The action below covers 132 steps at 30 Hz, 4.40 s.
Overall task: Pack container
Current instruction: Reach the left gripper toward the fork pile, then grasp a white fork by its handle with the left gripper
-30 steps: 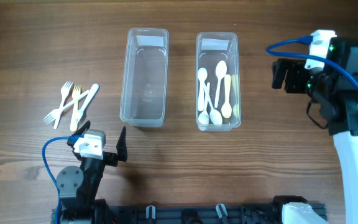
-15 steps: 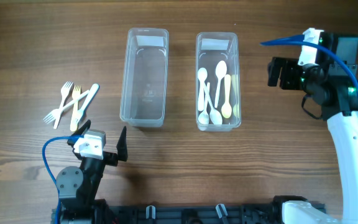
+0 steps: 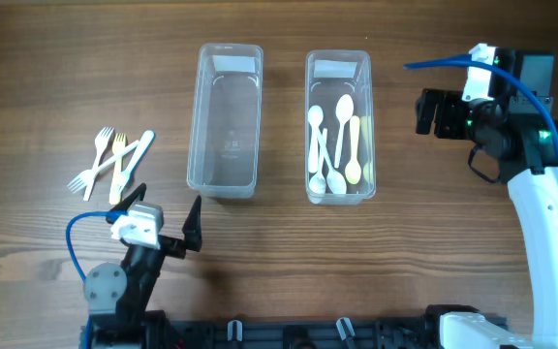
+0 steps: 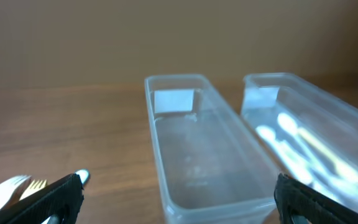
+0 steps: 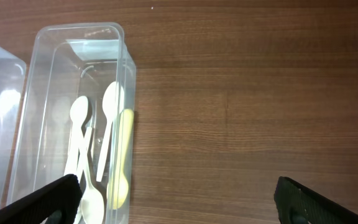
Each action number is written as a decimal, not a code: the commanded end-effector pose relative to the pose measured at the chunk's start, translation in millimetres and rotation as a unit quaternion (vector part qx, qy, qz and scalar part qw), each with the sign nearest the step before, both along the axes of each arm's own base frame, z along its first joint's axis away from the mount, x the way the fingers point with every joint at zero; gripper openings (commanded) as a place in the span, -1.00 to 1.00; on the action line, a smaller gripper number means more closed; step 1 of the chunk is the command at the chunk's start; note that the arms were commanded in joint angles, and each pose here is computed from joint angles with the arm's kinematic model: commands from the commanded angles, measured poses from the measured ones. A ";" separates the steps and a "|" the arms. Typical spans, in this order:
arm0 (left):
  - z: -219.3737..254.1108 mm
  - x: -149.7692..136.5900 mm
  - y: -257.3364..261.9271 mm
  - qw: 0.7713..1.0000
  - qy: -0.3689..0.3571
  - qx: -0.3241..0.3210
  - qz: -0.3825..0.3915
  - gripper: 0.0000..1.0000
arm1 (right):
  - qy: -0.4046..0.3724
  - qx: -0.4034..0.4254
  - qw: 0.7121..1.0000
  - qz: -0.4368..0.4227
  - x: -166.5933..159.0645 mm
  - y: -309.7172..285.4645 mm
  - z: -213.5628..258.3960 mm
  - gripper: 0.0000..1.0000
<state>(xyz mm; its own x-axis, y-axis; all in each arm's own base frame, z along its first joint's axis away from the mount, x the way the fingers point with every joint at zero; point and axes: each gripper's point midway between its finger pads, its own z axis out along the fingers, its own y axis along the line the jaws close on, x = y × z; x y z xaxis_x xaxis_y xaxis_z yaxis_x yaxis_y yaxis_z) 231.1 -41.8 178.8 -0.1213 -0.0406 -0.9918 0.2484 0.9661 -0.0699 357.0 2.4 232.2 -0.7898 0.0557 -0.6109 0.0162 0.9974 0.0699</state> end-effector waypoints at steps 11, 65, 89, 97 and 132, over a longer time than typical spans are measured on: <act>171.8 19.2 21.3 0.968 0.239 -0.024 0.074 0.99 | -0.004 -0.011 1.000 -0.002 3.5 -3.9 3.2 0.99; -45.6 67.4 165.6 0.478 0.440 -0.413 0.638 0.61 | -0.004 -0.011 1.000 -0.002 3.5 -3.9 3.2 0.99; -144.7 116.9 166.5 0.464 0.478 -0.390 0.635 0.20 | -0.004 -0.011 1.000 -0.002 3.5 -3.9 3.2 0.99; -160.6 114.5 167.3 0.454 0.488 -0.378 0.643 -0.08 | -0.004 -0.011 1.000 -0.002 3.5 -4.0 3.2 0.99; -184.6 117.6 159.1 0.444 0.515 -0.381 0.627 -0.89 | -0.004 -0.011 1.000 -0.002 3.5 -3.9 3.2 0.99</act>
<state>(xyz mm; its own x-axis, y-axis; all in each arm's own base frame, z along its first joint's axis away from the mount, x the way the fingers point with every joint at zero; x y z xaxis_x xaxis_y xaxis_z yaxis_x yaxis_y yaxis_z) 346.0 125.4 -2.2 0.1132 -0.9859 -0.1228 -0.9913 -0.1204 0.0524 356.8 1.6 232.0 -0.7904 0.0557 -0.6101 0.0189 0.9976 0.0666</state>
